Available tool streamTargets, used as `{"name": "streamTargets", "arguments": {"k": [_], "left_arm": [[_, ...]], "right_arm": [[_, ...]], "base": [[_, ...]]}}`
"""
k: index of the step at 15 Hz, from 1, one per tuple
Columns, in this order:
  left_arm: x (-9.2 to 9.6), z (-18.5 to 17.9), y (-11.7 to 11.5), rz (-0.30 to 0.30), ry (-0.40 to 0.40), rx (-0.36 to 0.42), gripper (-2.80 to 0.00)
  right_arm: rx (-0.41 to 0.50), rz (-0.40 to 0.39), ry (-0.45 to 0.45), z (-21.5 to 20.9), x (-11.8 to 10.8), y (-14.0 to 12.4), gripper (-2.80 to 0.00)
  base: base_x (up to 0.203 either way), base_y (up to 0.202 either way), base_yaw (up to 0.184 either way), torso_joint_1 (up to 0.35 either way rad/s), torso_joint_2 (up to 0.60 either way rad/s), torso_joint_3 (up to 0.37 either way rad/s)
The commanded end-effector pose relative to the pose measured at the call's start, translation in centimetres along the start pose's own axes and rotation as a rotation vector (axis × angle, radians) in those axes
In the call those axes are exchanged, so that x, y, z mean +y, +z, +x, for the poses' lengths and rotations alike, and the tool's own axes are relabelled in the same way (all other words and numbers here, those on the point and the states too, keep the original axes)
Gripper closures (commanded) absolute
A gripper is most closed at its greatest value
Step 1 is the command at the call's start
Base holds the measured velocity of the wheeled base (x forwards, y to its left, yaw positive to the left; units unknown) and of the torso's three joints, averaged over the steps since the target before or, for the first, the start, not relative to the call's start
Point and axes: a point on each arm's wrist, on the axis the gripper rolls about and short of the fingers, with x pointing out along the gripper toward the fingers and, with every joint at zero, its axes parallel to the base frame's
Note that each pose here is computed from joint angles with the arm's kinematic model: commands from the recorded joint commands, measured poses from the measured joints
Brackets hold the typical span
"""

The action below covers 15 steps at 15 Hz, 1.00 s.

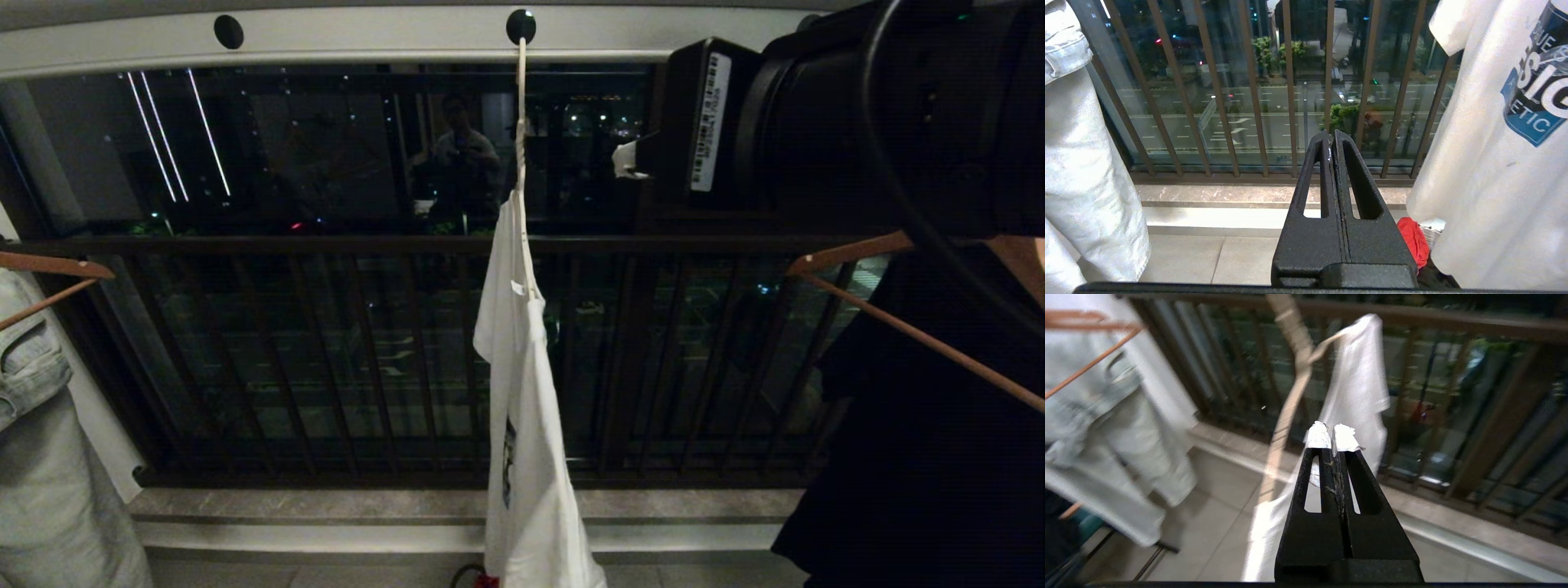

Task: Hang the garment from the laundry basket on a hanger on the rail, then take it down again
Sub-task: Take the clothes off the clothes rack

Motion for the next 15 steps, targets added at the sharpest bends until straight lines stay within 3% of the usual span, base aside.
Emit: {"name": "streamTargets", "arguments": {"k": [1, 6, 7, 11, 15], "left_arm": [[0.0, 0.1, -0.2, 0.0, 0.001, 0.009, 0.0], [0.0, 0.1, -0.2, 0.0, 0.001, 0.009, 0.0], [0.0, 0.1, -0.2, 0.0, 0.001, 0.009, 0.0], [0.0, 0.1, -0.2, 0.0, 0.001, 0.009, 0.0], [0.0, 0.1, -0.2, 0.0, 0.001, 0.009, 0.0]], "right_arm": [[0.016, -0.005, 0.028, 0.2, 1.7, -0.7, 0.0], [0.024, 0.02, 0.037, 1.6, 3.6, -1.4, 0.0], [0.022, 0.022, 0.038, 1.9, 3.8, -1.3, -2.8], [0.014, 0.022, 0.015, 3.5, 4.7, -1.5, -2.8], [0.026, 0.005, -0.059, 5.8, 3.8, -2.1, -2.8]], "base": [[0.0, 0.0, 0.0, 0.0, 0.0, 0.0], [0.0, 0.0, 0.0, 0.0, 0.0, 0.0], [0.0, 0.0, 0.0, 0.0, 0.0, 0.0], [0.0, 0.0, 0.0, 0.0, 0.0, 0.0], [0.0, 0.0, 0.0, 0.0, 0.0, 0.0]]}}
